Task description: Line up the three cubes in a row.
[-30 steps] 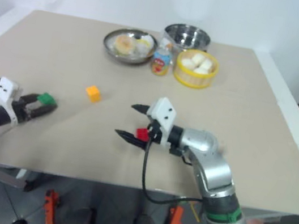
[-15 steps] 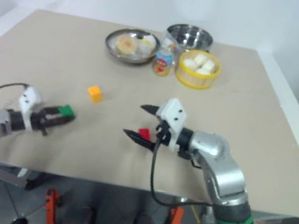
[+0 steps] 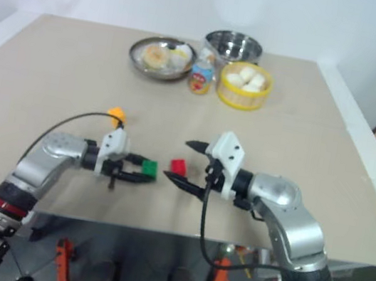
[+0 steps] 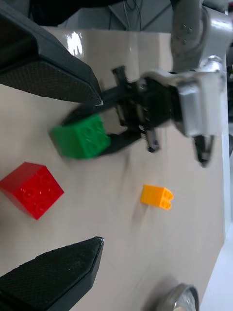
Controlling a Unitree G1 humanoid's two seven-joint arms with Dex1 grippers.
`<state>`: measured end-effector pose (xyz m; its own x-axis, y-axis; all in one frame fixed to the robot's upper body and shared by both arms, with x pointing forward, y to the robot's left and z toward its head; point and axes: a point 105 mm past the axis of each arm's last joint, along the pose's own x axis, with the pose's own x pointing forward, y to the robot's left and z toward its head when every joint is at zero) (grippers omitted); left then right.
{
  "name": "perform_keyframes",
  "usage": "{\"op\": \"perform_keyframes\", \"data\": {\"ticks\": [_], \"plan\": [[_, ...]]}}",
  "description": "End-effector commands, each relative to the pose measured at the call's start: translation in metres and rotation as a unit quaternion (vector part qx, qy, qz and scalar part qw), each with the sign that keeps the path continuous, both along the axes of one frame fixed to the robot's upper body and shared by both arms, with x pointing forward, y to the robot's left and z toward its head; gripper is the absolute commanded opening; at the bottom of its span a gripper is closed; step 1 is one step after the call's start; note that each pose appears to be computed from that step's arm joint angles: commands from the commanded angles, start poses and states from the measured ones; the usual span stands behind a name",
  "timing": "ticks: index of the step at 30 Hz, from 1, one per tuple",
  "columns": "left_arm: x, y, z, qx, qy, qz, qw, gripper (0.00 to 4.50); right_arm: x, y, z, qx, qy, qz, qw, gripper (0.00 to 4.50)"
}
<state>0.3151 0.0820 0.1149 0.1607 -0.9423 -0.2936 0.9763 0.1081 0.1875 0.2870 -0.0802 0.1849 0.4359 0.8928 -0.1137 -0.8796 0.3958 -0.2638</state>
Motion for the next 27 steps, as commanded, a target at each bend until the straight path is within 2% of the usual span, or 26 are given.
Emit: {"op": "perform_keyframes", "data": {"ticks": [1, 10, 27], "plan": [[0.005, 0.002, 0.011, -0.003, -0.027, 0.008, 1.0, 1.34, -0.007, 0.001, 0.014, 0.012, -0.036, 0.002, 0.999, 4.5], [0.015, 0.019, 0.014, -0.017, -0.031, 0.056, 0.998, 1.34, -0.006, 0.0, 0.013, 0.016, -0.034, -0.003, 0.999, 4.5], [0.014, 0.018, -0.002, 0.009, -0.018, 0.029, 0.999, 1.34, -0.004, 0.0, 0.008, 0.015, -0.025, -0.003, 1.0, 4.5]]}}
